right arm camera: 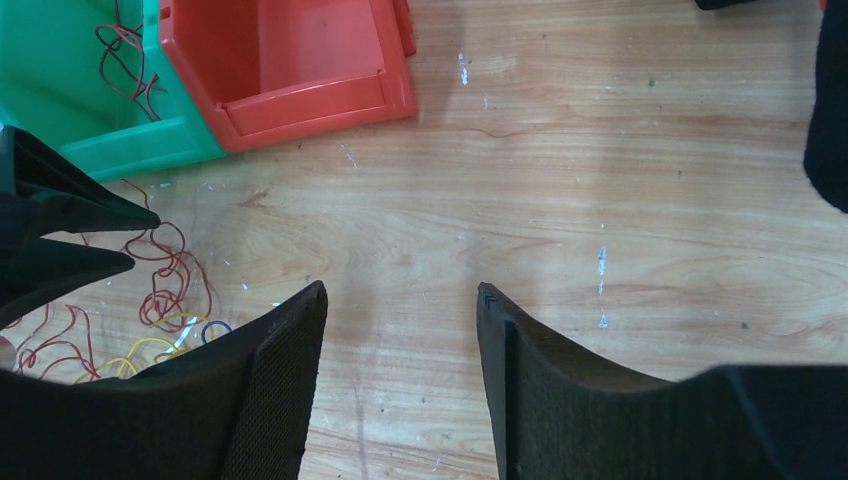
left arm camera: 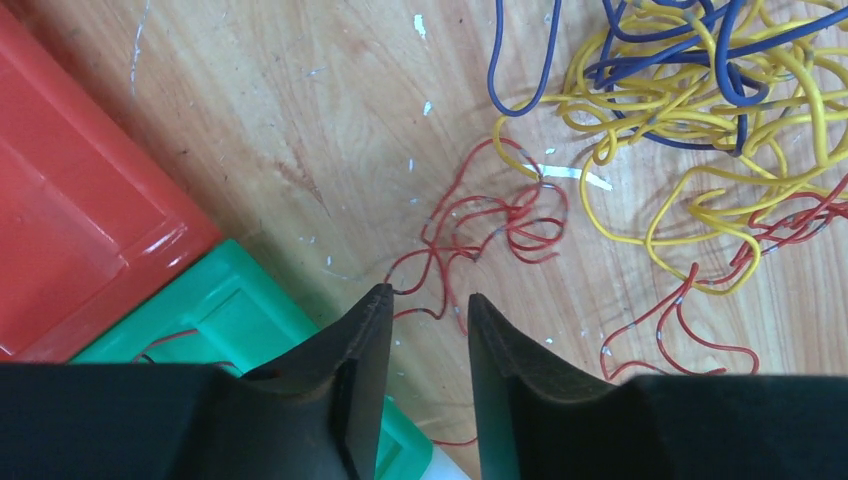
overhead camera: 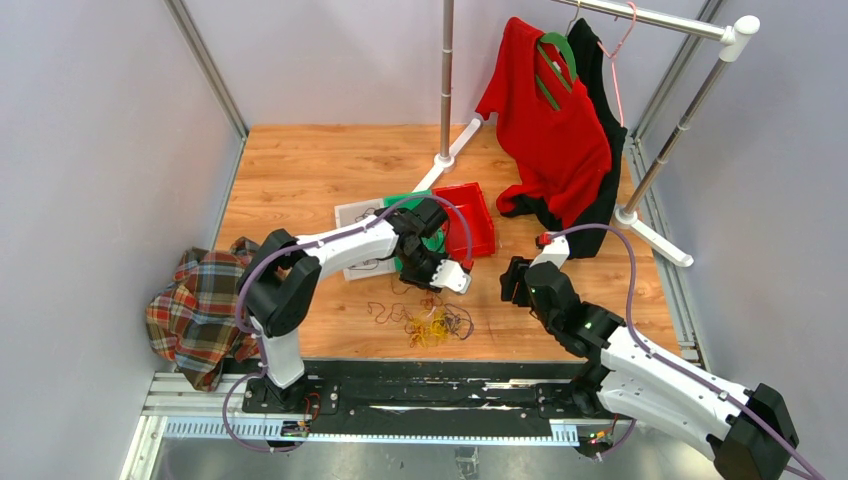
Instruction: Untangle the cables
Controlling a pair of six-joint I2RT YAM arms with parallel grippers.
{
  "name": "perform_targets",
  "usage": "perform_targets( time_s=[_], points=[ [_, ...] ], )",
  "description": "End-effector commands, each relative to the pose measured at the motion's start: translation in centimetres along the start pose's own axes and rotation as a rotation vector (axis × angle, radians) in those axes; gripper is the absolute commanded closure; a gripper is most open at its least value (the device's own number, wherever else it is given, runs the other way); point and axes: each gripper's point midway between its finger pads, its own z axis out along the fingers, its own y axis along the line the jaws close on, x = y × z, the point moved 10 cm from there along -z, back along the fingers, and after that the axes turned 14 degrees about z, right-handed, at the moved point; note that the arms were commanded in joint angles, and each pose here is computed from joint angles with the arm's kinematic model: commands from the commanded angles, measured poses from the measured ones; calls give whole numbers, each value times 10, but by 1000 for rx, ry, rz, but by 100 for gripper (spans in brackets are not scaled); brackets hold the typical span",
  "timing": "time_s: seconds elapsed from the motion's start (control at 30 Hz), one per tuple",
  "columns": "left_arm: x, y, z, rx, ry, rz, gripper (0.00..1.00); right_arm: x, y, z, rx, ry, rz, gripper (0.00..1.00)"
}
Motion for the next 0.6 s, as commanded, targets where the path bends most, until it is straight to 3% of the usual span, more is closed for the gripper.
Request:
perform_targets(
  time_s=[0.0, 0.17, 0.3, 0.57],
  points=[
    [0, 4, 11, -22, -2, 45, 65, -4, -4, 0, 26, -9, 27, 44],
    [-1, 5, 17, -34, 20, 66, 80, -5, 0, -3, 0, 12, 33, 50],
    [-5, -8, 11, -17, 15, 53, 99, -7, 0, -6, -8, 10, 39, 53],
    [-33, -28, -63, -99, 27, -160, 99, -13, 8, -10, -55, 22, 53, 59]
  ],
)
